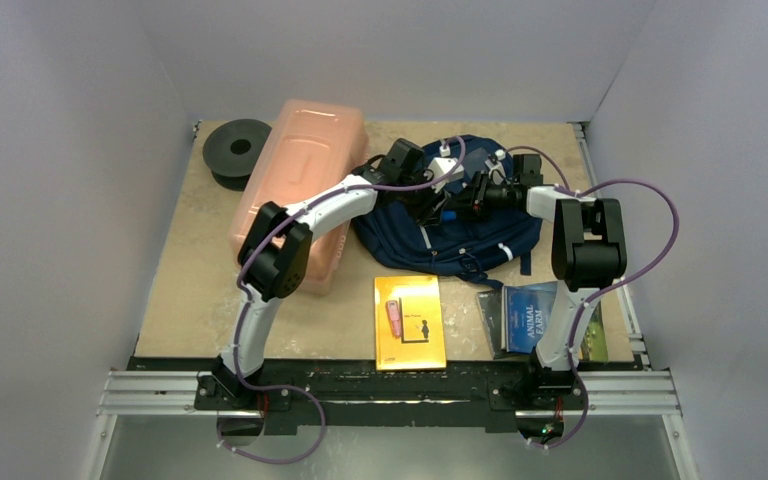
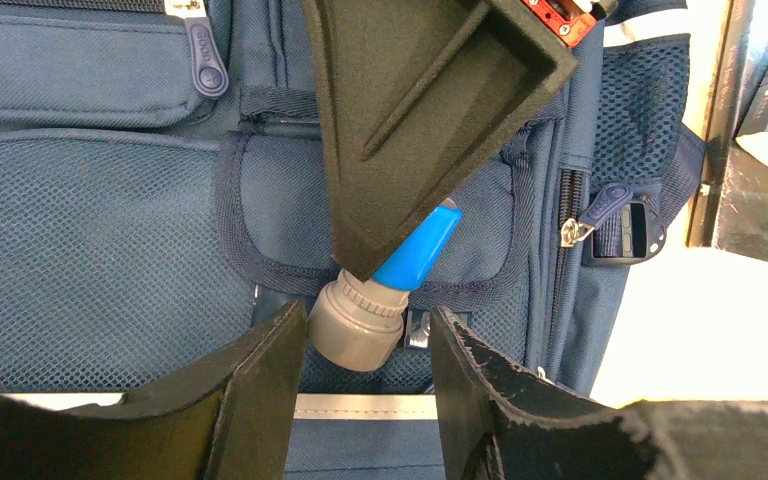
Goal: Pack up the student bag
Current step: Place the personal item in the student bag.
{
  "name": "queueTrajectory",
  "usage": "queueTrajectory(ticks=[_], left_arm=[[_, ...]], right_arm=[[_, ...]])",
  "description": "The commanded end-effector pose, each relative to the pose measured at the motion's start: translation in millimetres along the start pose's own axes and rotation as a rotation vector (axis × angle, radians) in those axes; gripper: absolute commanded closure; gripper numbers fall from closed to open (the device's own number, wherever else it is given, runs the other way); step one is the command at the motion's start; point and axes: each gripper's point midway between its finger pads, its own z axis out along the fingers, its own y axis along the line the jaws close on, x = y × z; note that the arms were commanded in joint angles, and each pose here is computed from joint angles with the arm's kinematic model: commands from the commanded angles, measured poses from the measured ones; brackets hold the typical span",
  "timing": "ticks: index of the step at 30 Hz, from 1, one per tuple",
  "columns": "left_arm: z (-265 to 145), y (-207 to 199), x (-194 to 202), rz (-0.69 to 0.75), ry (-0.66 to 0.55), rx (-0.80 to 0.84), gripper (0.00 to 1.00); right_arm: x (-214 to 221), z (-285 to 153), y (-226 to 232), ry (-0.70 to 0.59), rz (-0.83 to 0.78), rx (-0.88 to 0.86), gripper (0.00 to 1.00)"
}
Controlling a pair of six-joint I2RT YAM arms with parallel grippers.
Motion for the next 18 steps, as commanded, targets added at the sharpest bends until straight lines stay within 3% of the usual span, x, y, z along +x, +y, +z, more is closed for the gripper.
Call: queueTrajectory(ticks=[1, 5, 12, 18], left_arm=[[-1.8, -7.1, -8.3, 0.041, 0.000, 0.017, 0.53], [-1.4, -4.3, -9.4, 0.039, -0.002, 0.006, 0.61], [0.0, -2.6, -6.8, 0.032, 0.016, 0.001, 0.52], [-2.5, -0.7, -13.9, 0.030, 0.004, -0.010, 0.57]], right_arm=[[-3.0, -8.0, 22.0, -0.014, -0.045, -0.049, 1.00], [-1.4, -8.5, 24.6, -0.010, -0.044, -0.063, 1.00], [-2.3, -10.5, 31.4, -0.014, -0.041, -0.084, 1.00], [-3.1, -12.6, 40.5, -0.016, -0.049, -0.107, 1.00]])
